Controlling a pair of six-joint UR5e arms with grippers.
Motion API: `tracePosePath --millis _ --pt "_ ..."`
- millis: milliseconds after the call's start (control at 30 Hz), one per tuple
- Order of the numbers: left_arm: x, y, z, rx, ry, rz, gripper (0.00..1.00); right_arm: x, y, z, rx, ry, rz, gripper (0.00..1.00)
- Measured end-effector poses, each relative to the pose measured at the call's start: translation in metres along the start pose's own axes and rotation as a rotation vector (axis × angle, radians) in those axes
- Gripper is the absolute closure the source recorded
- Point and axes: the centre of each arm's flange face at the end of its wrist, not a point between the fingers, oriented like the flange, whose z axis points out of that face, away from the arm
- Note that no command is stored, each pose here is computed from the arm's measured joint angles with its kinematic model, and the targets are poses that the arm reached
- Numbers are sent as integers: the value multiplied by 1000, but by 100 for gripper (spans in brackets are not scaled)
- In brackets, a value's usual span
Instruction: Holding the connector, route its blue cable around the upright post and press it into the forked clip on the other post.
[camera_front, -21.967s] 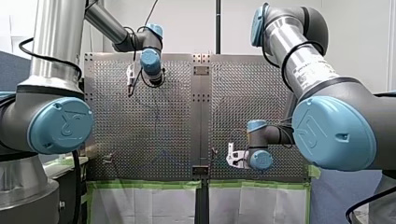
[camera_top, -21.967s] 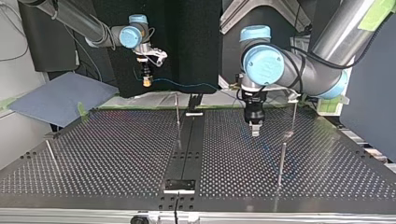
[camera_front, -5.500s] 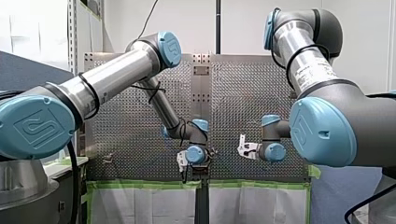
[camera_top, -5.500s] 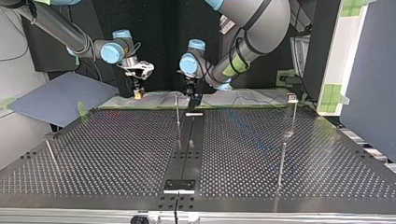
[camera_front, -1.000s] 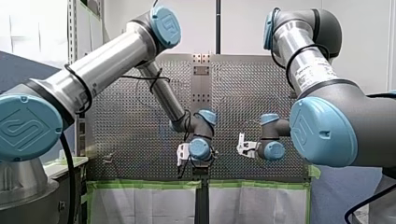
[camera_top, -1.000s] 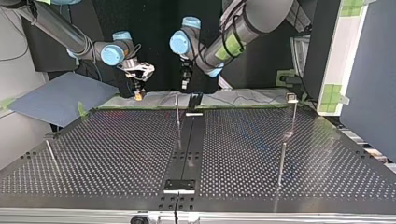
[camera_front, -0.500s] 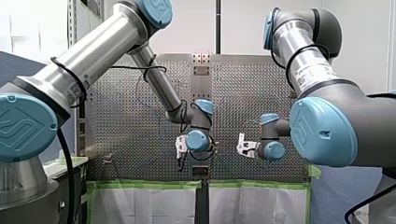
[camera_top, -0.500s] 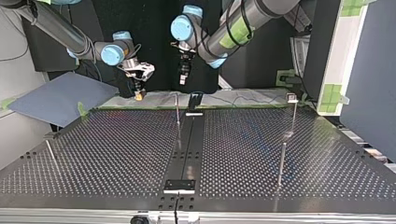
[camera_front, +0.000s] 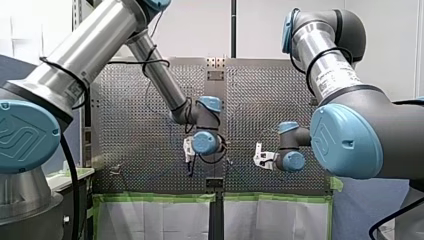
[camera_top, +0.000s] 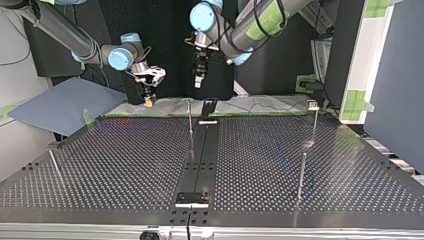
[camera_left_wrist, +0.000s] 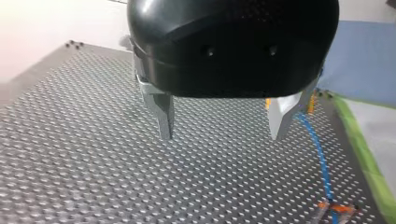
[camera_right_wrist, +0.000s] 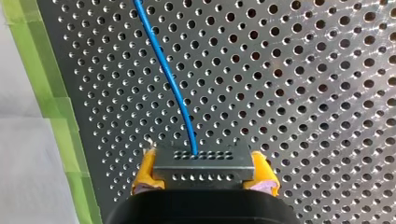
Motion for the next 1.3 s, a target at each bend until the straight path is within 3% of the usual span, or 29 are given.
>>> tracePosePath --millis 300,700,867,1133,1300 --pt "-22 7 -20 17 -57 -40 0 1 1 0 -1 4 1 100" --pt "-40 21 -53 35 -61 -62 0 0 0 0 0 3 1 100" --pt "-47 27 -63 61 -64 -99 0 0 0 0 0 4 1 100" --pt "-63 39 -79 126 -105 -194 0 0 0 0 0 2 1 100" --pt "-55 53 -89 123 -84 -204 0 0 0 0 0 0 2 100"
